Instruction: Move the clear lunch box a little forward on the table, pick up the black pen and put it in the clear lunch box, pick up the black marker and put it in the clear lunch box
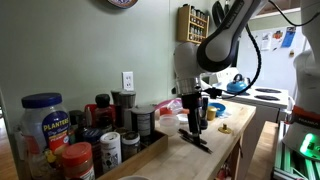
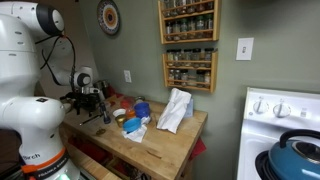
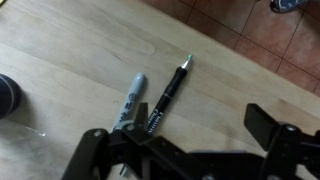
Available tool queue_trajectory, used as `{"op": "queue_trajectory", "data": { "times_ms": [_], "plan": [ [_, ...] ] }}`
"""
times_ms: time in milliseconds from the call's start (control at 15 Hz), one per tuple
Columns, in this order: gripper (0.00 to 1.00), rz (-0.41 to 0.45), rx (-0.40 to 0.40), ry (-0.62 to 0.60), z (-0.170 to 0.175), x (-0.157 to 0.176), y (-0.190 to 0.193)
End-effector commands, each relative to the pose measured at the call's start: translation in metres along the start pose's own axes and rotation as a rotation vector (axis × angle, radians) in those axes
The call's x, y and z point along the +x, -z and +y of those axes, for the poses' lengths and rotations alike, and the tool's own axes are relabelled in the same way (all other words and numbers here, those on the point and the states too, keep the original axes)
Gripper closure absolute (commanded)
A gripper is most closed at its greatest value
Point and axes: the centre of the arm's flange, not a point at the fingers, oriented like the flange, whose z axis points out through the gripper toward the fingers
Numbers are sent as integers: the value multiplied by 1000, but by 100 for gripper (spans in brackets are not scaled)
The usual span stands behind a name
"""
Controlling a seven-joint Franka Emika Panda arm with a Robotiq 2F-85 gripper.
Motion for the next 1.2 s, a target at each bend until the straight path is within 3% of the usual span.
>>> {"op": "queue_trajectory", "data": {
  "times_ms": [0, 67, 200, 267, 533, 600, 867, 1133],
  "plan": [
    [8, 8, -30, -48, 1, 8, -16],
    [9, 6, -35, -56, 2, 9, -19],
    [24, 6, -41, -71, 4, 10, -23],
    [38, 8, -44, -77, 4, 10, -24],
    [59, 17, -55, -92, 6, 14, -29],
    [72, 17, -56, -94, 6, 14, -29],
    [100, 14, -63, -89, 7, 15, -27],
    [97, 14, -63, -70, 6, 14, -16]
  ]
}}
